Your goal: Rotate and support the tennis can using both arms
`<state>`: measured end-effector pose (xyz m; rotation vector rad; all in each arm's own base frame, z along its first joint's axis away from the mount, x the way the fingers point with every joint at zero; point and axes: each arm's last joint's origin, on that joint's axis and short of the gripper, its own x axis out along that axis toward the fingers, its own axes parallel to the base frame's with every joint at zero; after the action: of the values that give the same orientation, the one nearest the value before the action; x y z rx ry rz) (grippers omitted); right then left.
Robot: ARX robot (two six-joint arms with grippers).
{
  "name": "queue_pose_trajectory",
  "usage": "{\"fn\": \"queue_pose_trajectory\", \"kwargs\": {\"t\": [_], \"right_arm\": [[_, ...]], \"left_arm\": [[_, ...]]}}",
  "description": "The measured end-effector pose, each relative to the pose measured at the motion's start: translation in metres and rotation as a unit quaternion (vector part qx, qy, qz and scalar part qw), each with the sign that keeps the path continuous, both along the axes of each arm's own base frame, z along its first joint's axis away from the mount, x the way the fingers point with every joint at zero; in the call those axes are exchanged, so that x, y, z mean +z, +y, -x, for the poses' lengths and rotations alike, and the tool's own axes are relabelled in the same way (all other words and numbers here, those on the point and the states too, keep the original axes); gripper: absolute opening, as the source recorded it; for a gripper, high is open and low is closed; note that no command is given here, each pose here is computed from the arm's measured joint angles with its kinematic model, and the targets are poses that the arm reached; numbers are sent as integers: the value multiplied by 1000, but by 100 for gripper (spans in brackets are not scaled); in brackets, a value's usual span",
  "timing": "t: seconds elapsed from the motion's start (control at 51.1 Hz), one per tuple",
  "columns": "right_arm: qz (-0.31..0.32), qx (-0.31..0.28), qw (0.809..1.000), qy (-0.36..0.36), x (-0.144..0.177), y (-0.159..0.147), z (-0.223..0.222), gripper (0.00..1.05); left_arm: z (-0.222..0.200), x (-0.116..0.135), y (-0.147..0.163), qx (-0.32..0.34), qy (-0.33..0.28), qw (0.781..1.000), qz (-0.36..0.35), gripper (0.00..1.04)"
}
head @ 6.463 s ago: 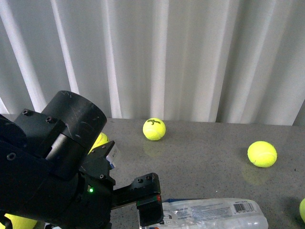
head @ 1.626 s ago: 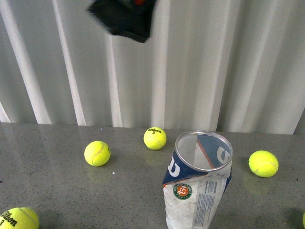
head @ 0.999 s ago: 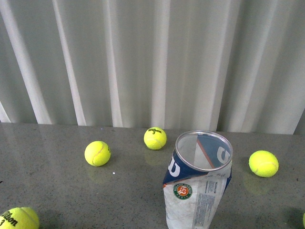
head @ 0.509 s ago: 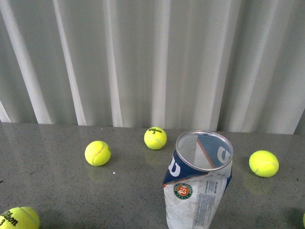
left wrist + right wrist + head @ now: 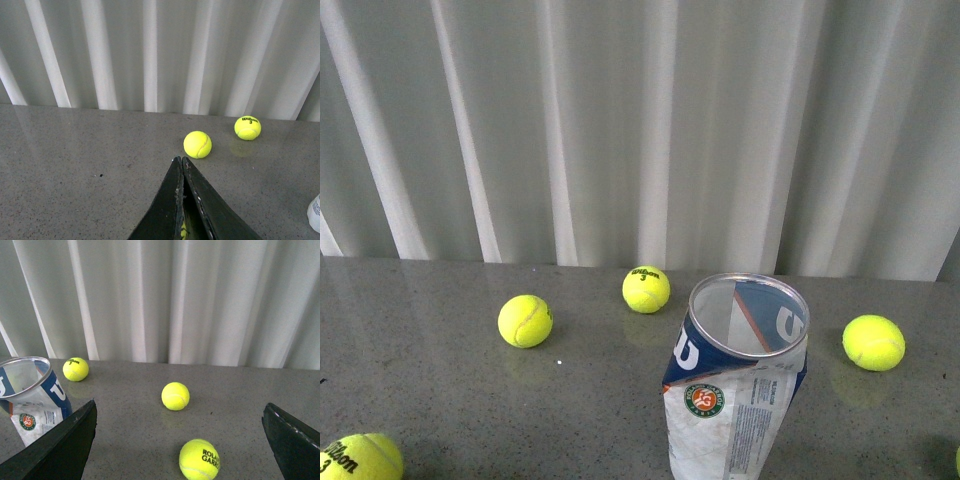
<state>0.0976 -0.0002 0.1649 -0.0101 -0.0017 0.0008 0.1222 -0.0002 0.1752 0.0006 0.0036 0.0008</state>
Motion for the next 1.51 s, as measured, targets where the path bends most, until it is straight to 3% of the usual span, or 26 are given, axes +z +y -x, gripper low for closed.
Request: {"fn": "queue_pose_trajectory", "kwargs": {"t": [1.116, 1.508], "right_arm": [[0, 0, 1000, 0, 0, 0, 0, 98], [0, 0, 1000, 0, 0, 0, 0, 98]], "left_arm": [[26, -4, 0, -1, -13, 1000, 1, 4], [26, -4, 0, -1, -13, 1000, 2, 74]]}}
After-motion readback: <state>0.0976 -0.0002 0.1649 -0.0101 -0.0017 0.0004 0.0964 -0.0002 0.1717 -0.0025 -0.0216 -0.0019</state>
